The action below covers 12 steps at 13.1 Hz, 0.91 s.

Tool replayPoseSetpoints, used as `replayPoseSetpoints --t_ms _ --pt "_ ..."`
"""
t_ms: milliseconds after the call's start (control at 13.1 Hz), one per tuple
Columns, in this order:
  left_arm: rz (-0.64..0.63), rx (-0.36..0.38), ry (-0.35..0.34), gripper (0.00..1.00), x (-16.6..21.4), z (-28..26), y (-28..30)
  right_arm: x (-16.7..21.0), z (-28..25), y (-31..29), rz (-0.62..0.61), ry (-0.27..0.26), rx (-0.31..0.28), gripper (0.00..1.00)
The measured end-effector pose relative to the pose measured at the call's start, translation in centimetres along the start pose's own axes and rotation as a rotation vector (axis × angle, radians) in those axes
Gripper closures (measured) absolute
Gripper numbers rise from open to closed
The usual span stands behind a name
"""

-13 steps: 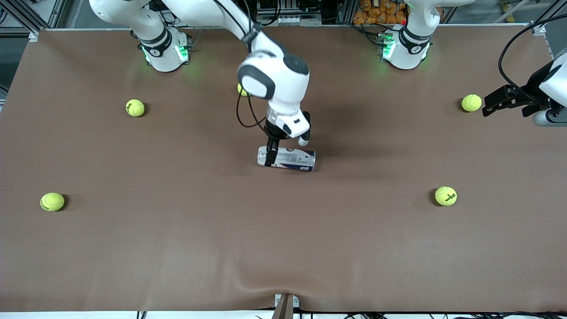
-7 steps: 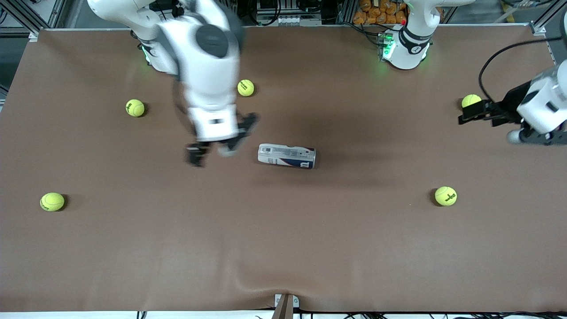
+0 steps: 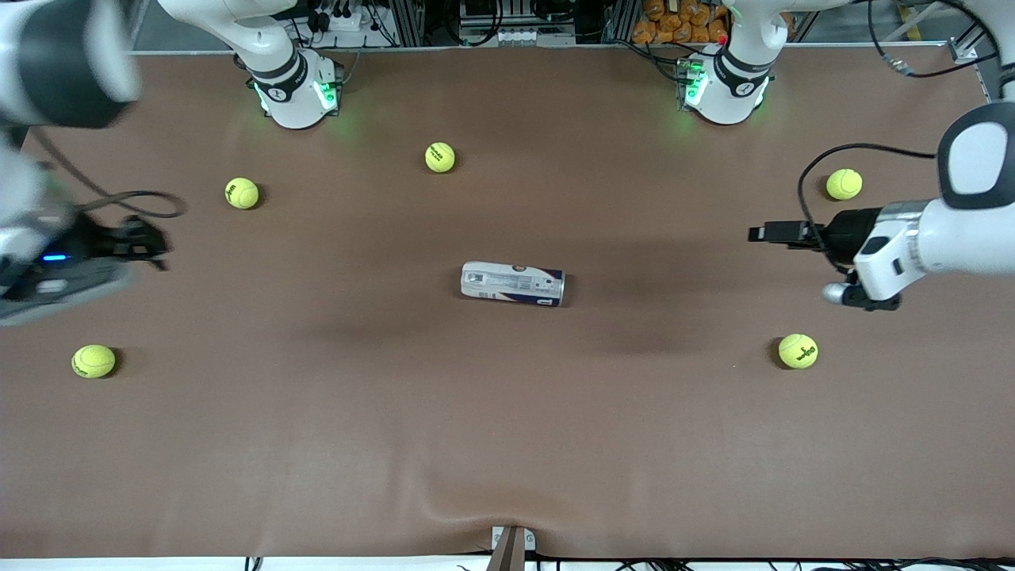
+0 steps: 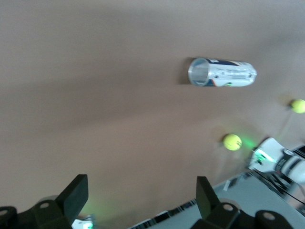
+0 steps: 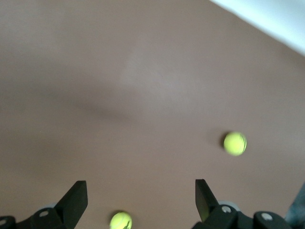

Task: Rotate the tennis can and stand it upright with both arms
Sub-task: 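Release the can and raise the right gripper while the left gripper approaches, then move the left gripper to the can's open end and grasp it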

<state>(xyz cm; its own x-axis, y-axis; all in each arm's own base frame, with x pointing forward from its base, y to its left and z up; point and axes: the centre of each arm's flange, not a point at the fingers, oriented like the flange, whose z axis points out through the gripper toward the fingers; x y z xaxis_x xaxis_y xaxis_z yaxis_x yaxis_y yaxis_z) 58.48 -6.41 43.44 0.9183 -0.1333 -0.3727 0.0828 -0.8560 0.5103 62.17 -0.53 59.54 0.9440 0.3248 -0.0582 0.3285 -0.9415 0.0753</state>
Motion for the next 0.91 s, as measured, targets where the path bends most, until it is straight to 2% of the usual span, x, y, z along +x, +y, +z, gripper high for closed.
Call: replayPoseSetpoints --t_ms 152,305,457,686,914 --pt "0.008 -0.128 -0.053 0.0 1.9 3.4 -0.6 -2.6 1.1 4.8 0.177 -0.032 0.096 0.0" --pt "0.059 -0.203 -0.098 0.0 4.2 7.3 -1.7 -4.3 1.3 6.2 0.292 -0.044 0.138 0.0" --pt "0.116 -0.261 -0.117 0.0 5.9 10.5 -2.3 -5.8 0.8 5.2 0.325 -0.031 0.14 0.0" --pt "0.17 -0.384 -0.127 0.0 7.7 14.2 -3.4 -9.3 0.9 3.6 0.344 0.026 0.131 0.0" --pt "0.16 -0.461 -0.105 0.0 8.9 17.4 -4.9 -10.6 1.6 2.8 0.344 0.037 0.13 0.0"
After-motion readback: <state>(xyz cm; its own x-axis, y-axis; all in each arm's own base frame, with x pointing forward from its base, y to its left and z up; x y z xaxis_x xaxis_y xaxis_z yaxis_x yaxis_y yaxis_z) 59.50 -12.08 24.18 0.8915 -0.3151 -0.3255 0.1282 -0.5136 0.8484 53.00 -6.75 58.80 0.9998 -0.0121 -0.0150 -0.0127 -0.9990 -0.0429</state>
